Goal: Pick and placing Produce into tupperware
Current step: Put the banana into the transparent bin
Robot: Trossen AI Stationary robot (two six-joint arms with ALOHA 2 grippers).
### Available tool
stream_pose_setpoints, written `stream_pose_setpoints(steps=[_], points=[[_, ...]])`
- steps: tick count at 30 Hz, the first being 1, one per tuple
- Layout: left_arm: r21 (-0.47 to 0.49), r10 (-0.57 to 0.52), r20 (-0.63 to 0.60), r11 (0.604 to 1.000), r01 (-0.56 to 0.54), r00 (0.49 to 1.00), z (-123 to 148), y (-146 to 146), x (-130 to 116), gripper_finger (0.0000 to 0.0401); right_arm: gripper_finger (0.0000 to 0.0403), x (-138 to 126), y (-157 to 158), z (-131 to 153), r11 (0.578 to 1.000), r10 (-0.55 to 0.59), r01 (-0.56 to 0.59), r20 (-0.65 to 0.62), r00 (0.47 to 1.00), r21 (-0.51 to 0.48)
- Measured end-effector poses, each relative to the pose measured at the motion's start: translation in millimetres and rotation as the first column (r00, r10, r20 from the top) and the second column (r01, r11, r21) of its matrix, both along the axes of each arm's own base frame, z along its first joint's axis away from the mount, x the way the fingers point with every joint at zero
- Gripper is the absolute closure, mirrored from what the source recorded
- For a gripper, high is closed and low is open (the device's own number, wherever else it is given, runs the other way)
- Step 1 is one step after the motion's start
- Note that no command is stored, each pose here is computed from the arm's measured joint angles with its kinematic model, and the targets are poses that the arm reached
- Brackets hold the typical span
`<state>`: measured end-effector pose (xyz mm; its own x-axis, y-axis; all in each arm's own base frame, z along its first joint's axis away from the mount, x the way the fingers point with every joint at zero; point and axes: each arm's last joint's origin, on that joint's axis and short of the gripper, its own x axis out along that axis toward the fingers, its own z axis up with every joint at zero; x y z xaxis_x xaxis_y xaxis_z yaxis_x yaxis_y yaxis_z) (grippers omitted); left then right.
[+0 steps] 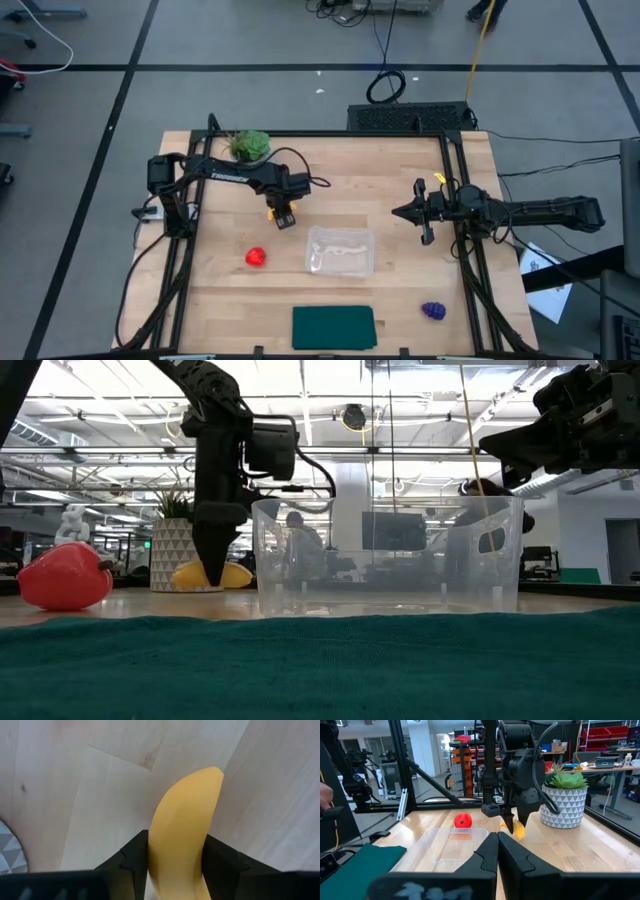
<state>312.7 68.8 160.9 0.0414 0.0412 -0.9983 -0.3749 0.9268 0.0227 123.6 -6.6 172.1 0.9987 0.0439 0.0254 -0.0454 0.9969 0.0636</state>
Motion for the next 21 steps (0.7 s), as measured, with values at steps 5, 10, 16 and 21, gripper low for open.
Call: stream_pose_setpoints(steps=[5, 10, 16, 21], points=[[0.002, -0.003, 0.005, 1.000, 0.003, 1.000, 2.1, 0.3, 1.3, 0.0252, 0.0403, 0.0, 0.0, 0.0, 1.000, 0.000, 0.000, 0.000, 1.000, 0.000], [0.002, -0.006, 0.003, 1.000, 0.006, 1.000, 2.1, 0.3, 1.2, 0.0250, 0.0403, 0.0, 0.0, 0.1, 1.000, 0.000, 0.000, 0.000, 1.000, 0.000], [0.002, -0.015, 0.002, 1.000, 0.015, 1.000, 2.1, 0.3, 1.2, 0.0250, 0.0403, 0.0, 0.0, 0.1, 1.000, 0.000, 0.000, 0.000, 1.000, 0.000], [0.001, -0.029, 0.002, 1.000, 0.029, 1.000, 4.8, -0.1, -0.2, 0.0249, 0.0403, 0.0, 0.0, 0.0, 1.000, 0.000, 0.000, 0.000, 1.000, 0.000]])
